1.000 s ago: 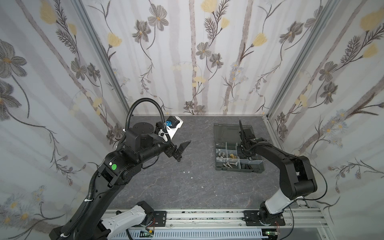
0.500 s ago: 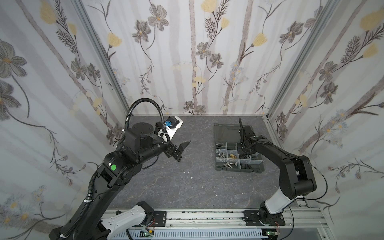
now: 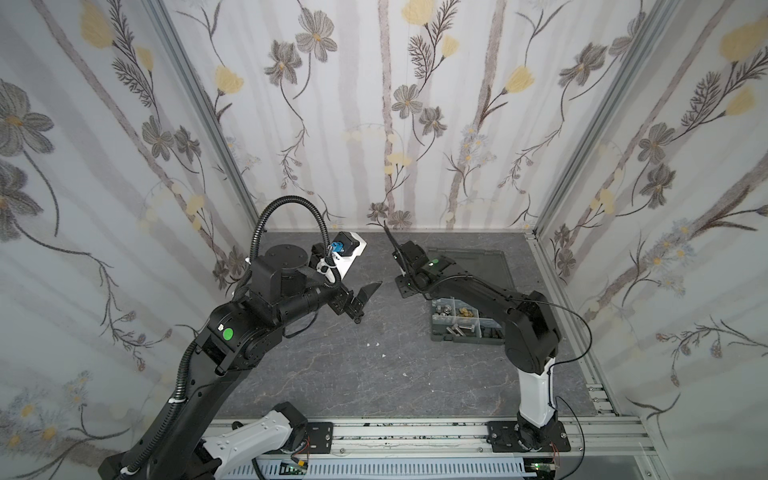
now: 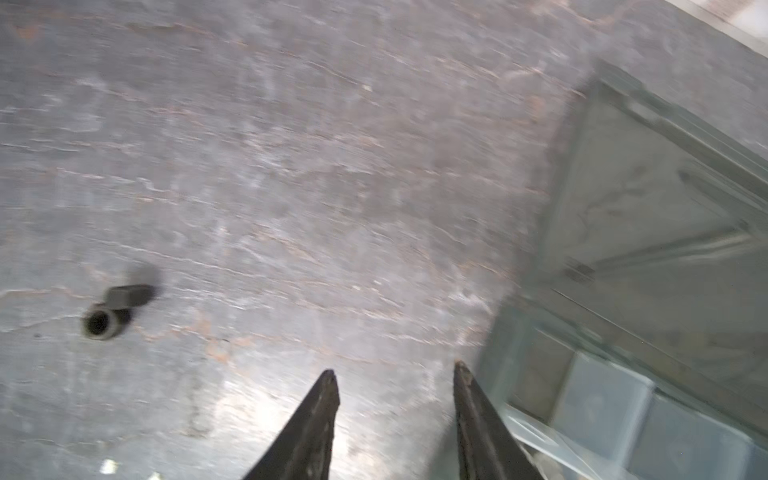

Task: Sort the screws and nuts into containers
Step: Pick up the nut from the center of the table.

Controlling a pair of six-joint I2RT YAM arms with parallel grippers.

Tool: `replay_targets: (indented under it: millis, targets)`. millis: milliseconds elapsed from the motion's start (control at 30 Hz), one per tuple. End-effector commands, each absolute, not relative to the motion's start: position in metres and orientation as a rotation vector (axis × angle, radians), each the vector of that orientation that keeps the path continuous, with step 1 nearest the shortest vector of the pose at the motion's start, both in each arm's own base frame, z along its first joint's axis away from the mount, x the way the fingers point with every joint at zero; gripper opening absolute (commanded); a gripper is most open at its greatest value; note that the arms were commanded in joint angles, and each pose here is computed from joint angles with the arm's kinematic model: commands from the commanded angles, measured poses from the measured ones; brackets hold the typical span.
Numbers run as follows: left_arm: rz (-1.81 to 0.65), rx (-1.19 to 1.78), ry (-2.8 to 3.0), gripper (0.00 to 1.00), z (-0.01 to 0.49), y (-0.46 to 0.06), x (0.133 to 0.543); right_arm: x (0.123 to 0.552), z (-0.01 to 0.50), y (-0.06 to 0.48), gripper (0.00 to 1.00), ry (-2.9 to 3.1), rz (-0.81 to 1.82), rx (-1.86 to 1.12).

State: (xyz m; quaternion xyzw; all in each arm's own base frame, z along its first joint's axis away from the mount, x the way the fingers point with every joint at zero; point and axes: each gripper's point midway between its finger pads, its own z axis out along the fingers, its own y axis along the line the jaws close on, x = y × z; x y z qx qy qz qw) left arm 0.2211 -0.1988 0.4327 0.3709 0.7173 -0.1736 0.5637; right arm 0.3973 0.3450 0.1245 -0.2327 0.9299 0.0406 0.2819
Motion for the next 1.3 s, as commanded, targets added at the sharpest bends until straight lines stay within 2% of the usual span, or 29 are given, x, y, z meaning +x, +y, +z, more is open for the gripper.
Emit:
replay_targets:
  millis: [0,200,600,1033,1267]
  targets:
    - [-0.403,0.855,1.64,1.0,0.446,-0.197,0.221,0.384,0.12,0.395,0.5,2.484,0.214,-0.713]
    - [-0.405,0.856,1.632,1.0,0.446,-0.197,0.219,0.369,0.103,0.457,0.54,2.486,0.339,-0.811]
    - [-0.413,0.858,1.629,1.0,0.445,-0.196,0.217,0.361,0.056,0.472,0.57,2.56,0.371,-0.815]
    - [-0.414,0.86,1.627,1.0,0.445,-0.196,0.217,0.357,0.032,0.472,0.46,2.607,0.364,-0.819]
    - [-0.41,0.86,1.626,1.0,0.444,-0.196,0.217,0.356,0.03,0.471,0.37,2.613,0.358,-0.819]
